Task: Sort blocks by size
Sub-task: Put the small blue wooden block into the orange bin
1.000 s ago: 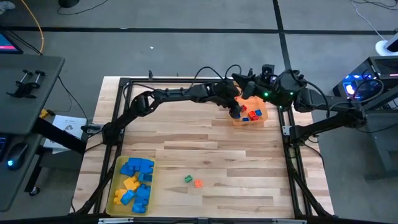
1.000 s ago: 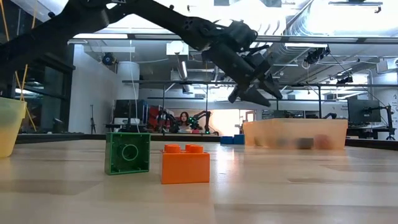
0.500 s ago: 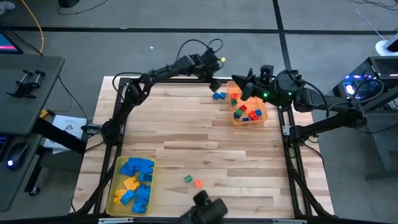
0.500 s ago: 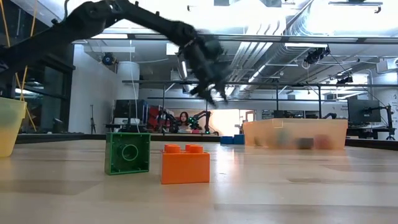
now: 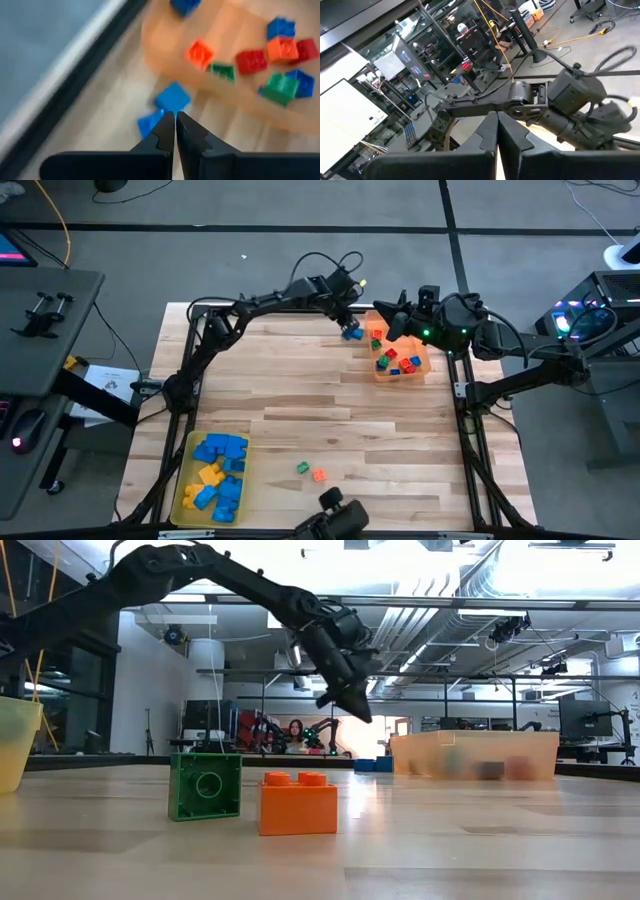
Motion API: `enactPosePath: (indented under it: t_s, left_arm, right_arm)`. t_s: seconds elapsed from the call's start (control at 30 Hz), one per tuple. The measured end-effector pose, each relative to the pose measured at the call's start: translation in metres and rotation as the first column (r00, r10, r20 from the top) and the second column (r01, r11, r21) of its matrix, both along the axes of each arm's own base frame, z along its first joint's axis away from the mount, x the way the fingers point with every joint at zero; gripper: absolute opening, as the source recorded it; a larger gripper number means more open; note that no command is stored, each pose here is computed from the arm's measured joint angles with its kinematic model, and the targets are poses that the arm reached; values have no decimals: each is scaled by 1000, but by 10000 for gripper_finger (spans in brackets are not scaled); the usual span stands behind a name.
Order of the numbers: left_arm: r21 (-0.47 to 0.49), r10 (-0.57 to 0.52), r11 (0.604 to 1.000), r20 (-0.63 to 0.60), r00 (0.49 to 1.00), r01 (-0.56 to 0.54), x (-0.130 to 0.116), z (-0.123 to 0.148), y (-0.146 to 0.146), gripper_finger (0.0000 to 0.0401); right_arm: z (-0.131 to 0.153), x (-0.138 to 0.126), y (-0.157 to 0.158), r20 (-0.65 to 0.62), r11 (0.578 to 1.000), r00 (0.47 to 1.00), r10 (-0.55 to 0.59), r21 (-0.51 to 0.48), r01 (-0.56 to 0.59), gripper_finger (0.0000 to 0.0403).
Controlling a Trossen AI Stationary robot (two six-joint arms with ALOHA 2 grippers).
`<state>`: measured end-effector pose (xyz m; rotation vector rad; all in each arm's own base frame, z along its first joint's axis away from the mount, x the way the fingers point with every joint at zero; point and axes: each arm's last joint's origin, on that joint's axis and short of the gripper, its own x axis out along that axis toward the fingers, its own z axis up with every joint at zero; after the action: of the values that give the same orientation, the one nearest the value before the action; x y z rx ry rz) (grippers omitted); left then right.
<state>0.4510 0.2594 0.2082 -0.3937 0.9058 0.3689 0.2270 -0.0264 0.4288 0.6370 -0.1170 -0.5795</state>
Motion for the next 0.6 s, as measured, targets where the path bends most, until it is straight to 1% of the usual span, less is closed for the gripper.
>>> enactPosePath:
  t_s: [0.1, 0.2, 0.27, 0.33, 0.43, 0.53, 0.6]
  left_arm:
    - [88, -91, 992, 26, 996, 88, 8, 0, -4, 1]
    - [189, -223, 958, 18, 975, 215, 18, -5, -11, 1]
    - [204, -287, 937, -11, 958, 283, 23, -13, -17, 0]
    - [198, -297, 934, -29, 954, 297, 28, -25, -22, 0]
    - [175, -277, 944, -47, 960, 281, 30, -39, -21, 0]
    - [193, -276, 941, -37, 960, 278, 31, -42, -19, 0]
    - [231, -272, 936, -3, 962, 265, 35, -39, -17, 0]
  right_arm:
    - [-1, 0, 0, 8, 1000, 1000, -2, 23, 2, 0]
    - [-1, 0, 0, 14, 999, 1000, -4, 42, 4, 0]
    - [-1, 0, 0, 18, 999, 1000, -6, 49, 5, 0]
    - [-2, 0, 0, 17, 999, 1000, -5, 51, 5, 0]
    - [-2, 0, 0, 18, 998, 1000, -4, 57, 3, 0]
    - [-2, 0, 0, 15, 998, 1000, -5, 58, 4, 0]
    - [-3, 0, 1, 6, 998, 1000, -4, 58, 4, 0]
